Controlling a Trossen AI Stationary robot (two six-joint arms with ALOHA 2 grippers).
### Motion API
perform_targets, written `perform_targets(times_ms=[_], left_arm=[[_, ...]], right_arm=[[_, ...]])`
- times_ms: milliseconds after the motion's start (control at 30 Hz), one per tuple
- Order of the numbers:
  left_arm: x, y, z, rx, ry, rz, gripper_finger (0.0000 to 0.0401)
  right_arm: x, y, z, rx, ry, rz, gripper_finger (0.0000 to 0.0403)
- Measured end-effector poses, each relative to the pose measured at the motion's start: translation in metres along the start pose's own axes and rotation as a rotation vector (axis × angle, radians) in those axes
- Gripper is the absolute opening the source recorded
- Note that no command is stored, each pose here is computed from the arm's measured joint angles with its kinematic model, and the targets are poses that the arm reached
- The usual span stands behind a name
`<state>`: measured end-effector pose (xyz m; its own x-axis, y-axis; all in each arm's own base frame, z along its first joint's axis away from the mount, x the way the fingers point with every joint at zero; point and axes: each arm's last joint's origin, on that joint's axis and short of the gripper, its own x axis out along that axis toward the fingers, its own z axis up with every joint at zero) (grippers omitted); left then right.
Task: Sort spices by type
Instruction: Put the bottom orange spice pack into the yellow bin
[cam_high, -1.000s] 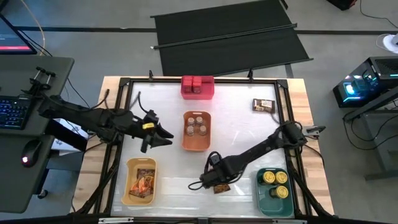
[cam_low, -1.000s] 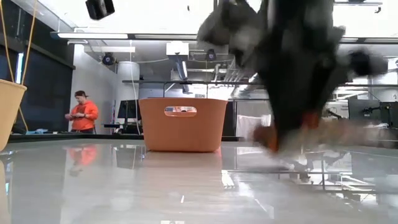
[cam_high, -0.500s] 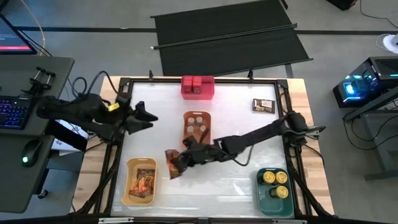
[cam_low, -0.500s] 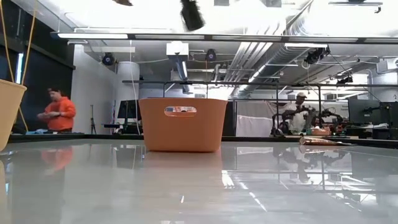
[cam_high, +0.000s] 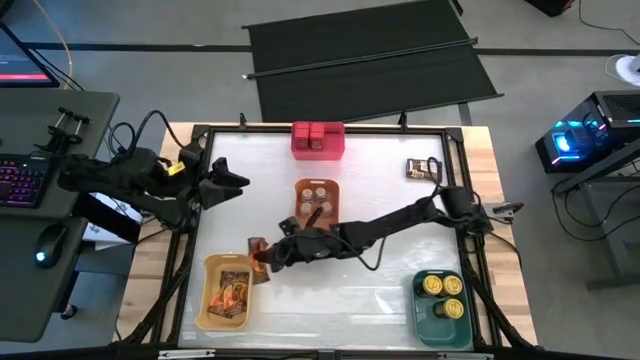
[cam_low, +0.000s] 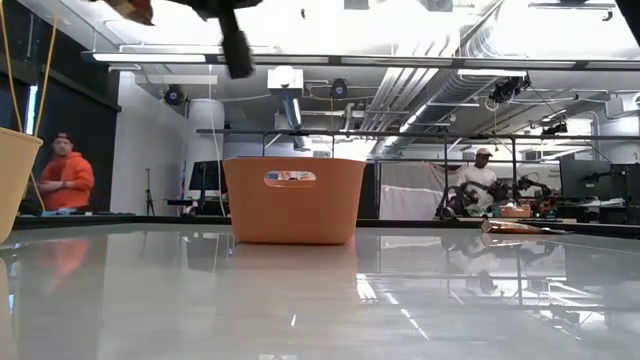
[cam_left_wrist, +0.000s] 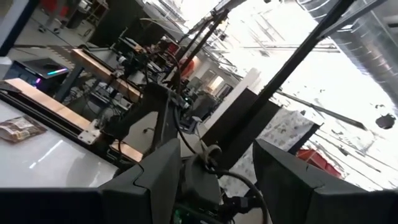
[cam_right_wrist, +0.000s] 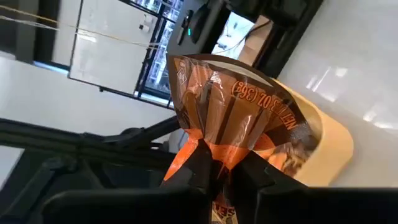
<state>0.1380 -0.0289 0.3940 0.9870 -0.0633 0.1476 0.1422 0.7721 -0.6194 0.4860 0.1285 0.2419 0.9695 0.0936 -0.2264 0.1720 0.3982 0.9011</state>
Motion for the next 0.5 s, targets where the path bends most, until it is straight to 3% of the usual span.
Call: perform_targets(times_ms=[400,500], left_arm=[[0.0,0.0,0.001,-0.005,-0.018,0.009,0.0188],[0.0,0.0,0.001,-0.005,-0.019,0.008,0.0188]], right_arm=[[0.065,0.04,0.012,-0.197,0.066,0.03,0.0023],[0.072,0.028,0.012,-0.136,0.035,0.109,0.0023]])
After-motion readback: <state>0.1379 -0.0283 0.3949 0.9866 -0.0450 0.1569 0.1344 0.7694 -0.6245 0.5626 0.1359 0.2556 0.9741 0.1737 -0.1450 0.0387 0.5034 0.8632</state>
